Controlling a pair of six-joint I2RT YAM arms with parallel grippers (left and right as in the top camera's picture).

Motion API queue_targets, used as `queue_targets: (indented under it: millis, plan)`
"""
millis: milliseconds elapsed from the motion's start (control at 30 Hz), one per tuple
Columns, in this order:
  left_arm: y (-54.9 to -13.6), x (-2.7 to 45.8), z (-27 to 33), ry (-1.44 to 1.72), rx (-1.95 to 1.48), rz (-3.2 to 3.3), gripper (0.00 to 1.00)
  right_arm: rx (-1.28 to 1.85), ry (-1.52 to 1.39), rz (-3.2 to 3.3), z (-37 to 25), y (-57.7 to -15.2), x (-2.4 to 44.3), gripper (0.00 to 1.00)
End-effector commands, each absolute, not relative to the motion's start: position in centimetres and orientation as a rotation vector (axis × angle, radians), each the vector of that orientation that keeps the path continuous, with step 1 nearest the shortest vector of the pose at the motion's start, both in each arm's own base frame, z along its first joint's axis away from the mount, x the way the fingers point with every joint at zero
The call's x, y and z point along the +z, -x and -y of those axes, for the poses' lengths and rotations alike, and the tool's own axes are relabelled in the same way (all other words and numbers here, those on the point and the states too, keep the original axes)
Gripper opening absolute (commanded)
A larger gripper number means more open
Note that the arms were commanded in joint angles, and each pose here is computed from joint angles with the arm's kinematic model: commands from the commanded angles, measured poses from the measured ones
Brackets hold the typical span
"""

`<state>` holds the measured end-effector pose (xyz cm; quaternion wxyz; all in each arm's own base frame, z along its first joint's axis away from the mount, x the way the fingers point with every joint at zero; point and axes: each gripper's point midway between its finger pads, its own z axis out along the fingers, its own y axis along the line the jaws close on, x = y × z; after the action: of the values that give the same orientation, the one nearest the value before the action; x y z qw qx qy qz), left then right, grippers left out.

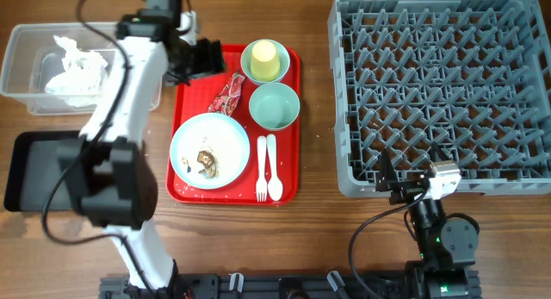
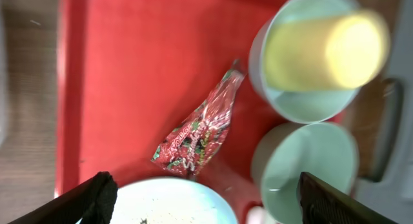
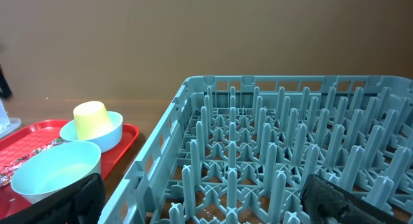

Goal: Sort waste into correct bins and load items into the dishwasher rack
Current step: 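Grasp the red candy wrapper on the tray with the left gripper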

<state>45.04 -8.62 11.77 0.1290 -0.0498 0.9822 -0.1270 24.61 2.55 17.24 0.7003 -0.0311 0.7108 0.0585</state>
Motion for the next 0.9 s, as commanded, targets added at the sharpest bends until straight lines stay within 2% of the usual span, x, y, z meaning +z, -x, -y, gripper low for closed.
queue_targets:
  millis: [0,133,200,400,500,533,567,600,667,733,867]
  plan:
    - [-44.9,7.1,9.7,-0.028,-0.296,-2.951,0.89,0.11,0.068,-1.576,-2.3,-24.6,17.4,1.0]
    - [-45.3,3.8,9.9,-0.069,-0.275,-2.985,0.84,0.11,0.068,-1.577,-2.3,-24.6,17.4,1.0]
    - [-45.8,2.8,9.9,-0.072,-0.27,-2.982,0.78,0.11,0.069,-1.577,-2.3,-24.6,17.3,1.0]
    - [-45.7,0.0,9.9,-0.142,-0.261,-3.017,0.8,0.11,0.069,-1.577,-2.3,-24.6,17.3,1.0]
    - [-45.8,-0.6,9.9,-0.142,-0.261,-3.02,0.76,0.11,0.069,-1.577,-2.3,-24.6,17.3,1.0]
    - [-45.9,-0.6,9.9,-0.142,-0.261,-3.017,0.72,0.11,0.068,-1.577,-2.3,-24.6,17.3,1.0]
    - [-46.0,-0.6,9.9,-0.142,-0.261,-3.015,0.64,0.11,0.069,-1.577,-2.3,-24.6,17.3,1.0]
    - [-46.0,-0.6,10.0,-0.142,-0.261,-3.015,0.53,0.11,0.068,-1.576,-2.3,-24.6,17.4,1.0]
    - [-46.0,-0.6,9.9,-0.142,-0.261,-3.015,0.22,0.11,0.069,-1.576,-2.3,-24.6,17.4,1.0]
    - [-46.0,-0.2,10.0,-0.137,-0.262,-3.011,0.04,0.11,0.069,-1.577,-2.3,-24.6,17.3,1.0]
    - [-46.2,2.3,10.0,-0.138,-0.266,-2.97,0.04,0.11,0.069,-1.577,-2.3,-24.6,17.3,1.0]
